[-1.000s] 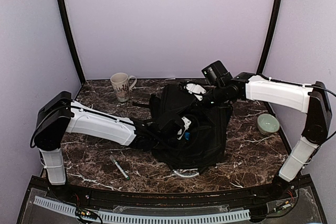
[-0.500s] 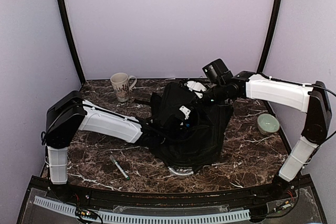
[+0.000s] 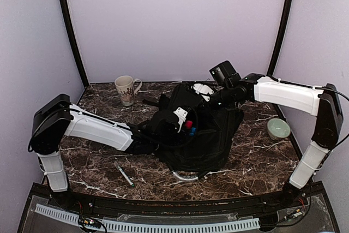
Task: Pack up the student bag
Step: Place the stationery in the student bag.
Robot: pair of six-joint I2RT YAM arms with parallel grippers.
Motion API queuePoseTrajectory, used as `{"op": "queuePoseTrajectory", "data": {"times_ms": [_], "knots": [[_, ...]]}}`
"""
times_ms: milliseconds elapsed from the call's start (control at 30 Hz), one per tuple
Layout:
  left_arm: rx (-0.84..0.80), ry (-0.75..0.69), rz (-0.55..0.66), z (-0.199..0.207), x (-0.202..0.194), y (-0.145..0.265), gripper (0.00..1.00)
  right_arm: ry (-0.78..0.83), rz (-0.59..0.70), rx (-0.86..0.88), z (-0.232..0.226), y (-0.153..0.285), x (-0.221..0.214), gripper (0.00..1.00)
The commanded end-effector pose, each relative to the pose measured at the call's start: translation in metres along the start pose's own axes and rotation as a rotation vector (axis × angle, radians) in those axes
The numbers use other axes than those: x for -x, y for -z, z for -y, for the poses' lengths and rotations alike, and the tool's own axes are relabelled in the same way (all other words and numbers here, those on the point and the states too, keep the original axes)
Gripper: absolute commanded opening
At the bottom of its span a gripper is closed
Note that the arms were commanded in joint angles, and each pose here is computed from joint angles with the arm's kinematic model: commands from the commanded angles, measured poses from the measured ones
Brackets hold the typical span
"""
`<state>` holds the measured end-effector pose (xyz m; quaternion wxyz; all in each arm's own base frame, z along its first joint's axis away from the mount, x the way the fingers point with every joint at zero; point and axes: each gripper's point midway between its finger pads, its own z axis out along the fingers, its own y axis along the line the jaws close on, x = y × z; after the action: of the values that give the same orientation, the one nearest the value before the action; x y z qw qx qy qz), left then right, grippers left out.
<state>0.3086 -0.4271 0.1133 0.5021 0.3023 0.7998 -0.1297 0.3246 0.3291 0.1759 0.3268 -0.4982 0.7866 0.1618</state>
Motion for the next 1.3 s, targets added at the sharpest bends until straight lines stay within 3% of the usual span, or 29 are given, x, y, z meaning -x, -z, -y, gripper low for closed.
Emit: {"op": "queuePoseTrajectory", "data": {"times_ms": [0,200,433,900,1067,1267], "knots": [[-0.060,0.170,0.093,-0.001,0.036,0.046,0.00,0.031,0.121,0.043,-0.011,0.017,0.037,0.00],[-0.204,0.513,0.015,0.020,0.031,0.056,0.20,0.028,0.117,0.034,-0.009,0.014,0.036,0.00],[-0.289,0.640,-0.041,0.040,0.032,0.042,0.33,0.013,0.112,0.040,-0.007,0.008,0.042,0.00],[-0.250,0.926,-0.161,0.019,-0.027,-0.008,0.16,0.005,0.114,0.042,-0.005,0.007,0.048,0.00],[-0.279,0.950,-0.161,0.019,-0.032,-0.018,0.08,0.002,0.112,0.051,-0.007,0.005,0.047,0.00],[-0.251,0.949,-0.167,0.018,-0.034,-0.031,0.07,0.001,0.113,0.059,-0.008,0.005,0.047,0.00]]}}
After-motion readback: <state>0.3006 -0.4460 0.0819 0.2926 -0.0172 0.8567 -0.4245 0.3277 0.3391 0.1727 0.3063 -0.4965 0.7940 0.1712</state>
